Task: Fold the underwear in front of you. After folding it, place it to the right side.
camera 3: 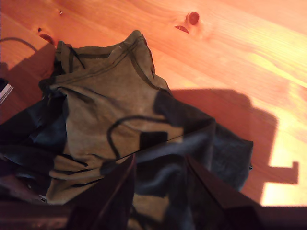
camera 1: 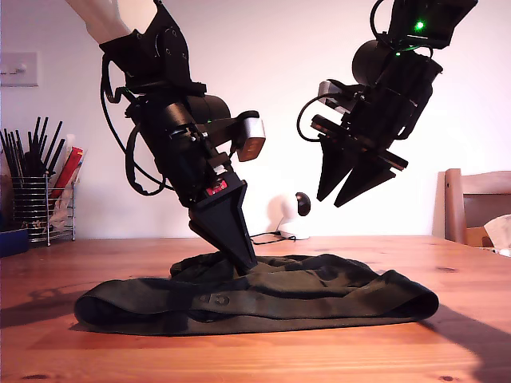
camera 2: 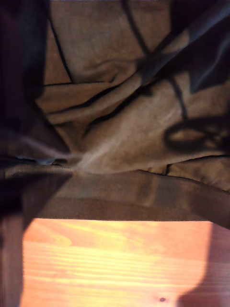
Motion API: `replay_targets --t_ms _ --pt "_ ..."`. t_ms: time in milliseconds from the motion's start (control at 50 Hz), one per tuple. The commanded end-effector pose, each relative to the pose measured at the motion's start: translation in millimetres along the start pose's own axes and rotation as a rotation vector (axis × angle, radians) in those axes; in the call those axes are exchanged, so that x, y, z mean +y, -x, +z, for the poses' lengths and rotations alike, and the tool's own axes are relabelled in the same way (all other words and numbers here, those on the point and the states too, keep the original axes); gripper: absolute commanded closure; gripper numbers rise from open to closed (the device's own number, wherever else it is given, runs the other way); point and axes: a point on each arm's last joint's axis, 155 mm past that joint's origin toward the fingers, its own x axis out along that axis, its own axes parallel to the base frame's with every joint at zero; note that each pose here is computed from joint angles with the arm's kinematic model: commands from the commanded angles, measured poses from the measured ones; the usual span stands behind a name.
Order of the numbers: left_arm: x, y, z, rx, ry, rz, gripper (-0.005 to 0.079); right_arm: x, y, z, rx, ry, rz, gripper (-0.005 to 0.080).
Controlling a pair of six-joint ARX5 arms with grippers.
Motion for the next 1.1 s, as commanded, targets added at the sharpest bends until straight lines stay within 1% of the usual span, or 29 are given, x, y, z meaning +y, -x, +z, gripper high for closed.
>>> replay_targets --t_ms 0,20,40,80,120,140,160,180,420,600,700,840,980,1040,1080 --pt "-5 6 6 -0.019 -0.013 0.002 0.0714 3 -3 -3 0.006 0.004 0.010 0.0474" --pt "-5 6 6 -0.020 -0.013 0.002 0.0705 3 -3 -3 0.006 0.004 0.010 0.0474" --pt "-4 6 7 -0.021 -0.014 0.004 0.0679 3 -3 -3 0.006 0.004 0.010 0.0474" --pt "-4 6 8 -0.024 -0.017 0.007 0.0611 3 -3 -3 0.006 0.004 0.010 0.0474" --pt "-2 6 10 -0.030 -0.018 0.013 0.0513 3 -3 -3 0.005 0.004 0.010 0.0474" --pt "-2 6 10 -0.033 -0.020 0.015 0.0477 3 -3 -3 0.005 0.004 0.010 0.0474" --pt "-1 6 12 -0.037 -0.024 0.018 0.0450 3 -3 -3 0.005 0.004 0.010 0.0474" --pt "-1 6 12 -0.039 -0.025 0.021 0.0442 3 -3 -3 0.005 0.004 0.010 0.0474" --pt "-1 3 14 -0.038 -0.028 0.023 0.0442 3 -3 -2 0.004 0.004 0.010 0.0474" --pt "6 2 14 -0.030 -0.037 0.058 0.0444 3 -3 -2 0.004 0.005 0.010 0.0474" --pt "10 -3 10 -0.016 -0.033 0.066 0.0444 3 -3 -2 0.004 0.004 0.010 0.0474" --pt "11 -13 -1 0.017 -0.008 0.049 0.0444 3 -3 -3 0.006 0.003 0.010 0.0474" --pt "15 -13 2 0.009 -0.001 0.063 0.0520 3 -3 -2 0.004 0.005 0.010 0.0474" --pt "13 -13 -1 0.019 0.005 0.056 0.0574 3 -3 -2 0.003 0.005 0.010 0.0474" --pt "11 -13 -4 0.029 0.014 0.045 0.0591 3 -3 -2 0.004 0.005 0.010 0.0474"
